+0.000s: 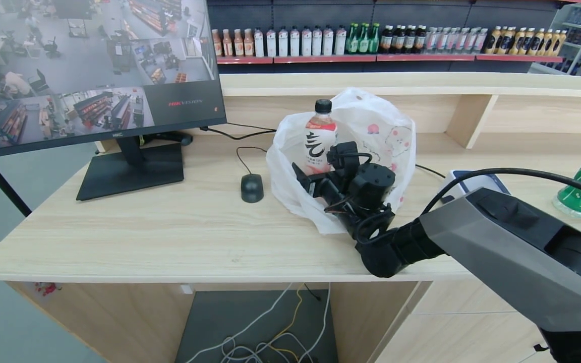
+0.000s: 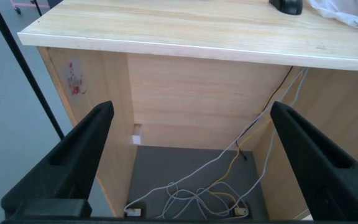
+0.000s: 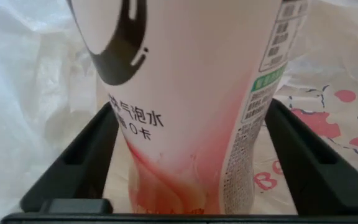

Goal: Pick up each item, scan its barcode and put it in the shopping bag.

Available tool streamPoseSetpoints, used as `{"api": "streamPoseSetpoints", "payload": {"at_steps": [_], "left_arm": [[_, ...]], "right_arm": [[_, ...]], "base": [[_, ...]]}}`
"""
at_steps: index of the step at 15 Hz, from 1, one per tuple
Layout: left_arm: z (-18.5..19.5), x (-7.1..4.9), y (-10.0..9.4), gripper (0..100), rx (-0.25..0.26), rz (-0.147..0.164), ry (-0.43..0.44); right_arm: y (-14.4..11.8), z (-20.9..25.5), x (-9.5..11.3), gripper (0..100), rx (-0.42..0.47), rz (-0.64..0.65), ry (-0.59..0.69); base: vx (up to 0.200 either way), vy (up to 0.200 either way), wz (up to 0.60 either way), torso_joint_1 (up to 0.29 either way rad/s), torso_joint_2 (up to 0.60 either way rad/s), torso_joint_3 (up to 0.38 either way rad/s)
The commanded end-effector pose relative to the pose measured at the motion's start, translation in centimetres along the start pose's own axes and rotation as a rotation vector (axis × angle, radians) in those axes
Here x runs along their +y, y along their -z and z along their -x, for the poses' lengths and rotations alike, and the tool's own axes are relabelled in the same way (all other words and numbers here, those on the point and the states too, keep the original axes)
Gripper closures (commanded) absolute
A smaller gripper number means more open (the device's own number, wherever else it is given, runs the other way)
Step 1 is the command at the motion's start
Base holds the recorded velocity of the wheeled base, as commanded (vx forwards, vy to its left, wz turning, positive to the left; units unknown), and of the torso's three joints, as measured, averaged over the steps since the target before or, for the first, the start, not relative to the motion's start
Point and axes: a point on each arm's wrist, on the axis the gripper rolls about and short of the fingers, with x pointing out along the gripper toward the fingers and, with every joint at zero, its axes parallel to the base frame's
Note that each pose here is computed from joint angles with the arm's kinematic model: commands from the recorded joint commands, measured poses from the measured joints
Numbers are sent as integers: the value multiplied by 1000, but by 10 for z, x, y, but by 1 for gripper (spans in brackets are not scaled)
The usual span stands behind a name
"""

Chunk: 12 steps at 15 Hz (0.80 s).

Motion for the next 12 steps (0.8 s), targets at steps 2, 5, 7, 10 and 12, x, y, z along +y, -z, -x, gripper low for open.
{"api": "streamPoseSetpoints", "payload": {"at_steps": [2,5,7,10,12], "left_arm": [[0,0,0,0,0,0,0],[0,0,0,0,0,0,1],[0,0,0,0,0,0,0],[0,0,0,0,0,0,0],[0,0,0,0,0,0,0]], "right_arm": [[-4,-1,0,0,-21,-2,1],[-12,0,0,0,-53,-6,1],[-24,1,-1,0,-77,-8,4],[-49,4,-3,0,-117,-11,8],[-63,16,-4,0,-109,-9,3]], "base": [[0,0,0,0,0,0],[0,0,0,0,0,0],[0,0,0,0,0,0],[0,0,0,0,0,0],[0,0,0,0,0,0]]}}
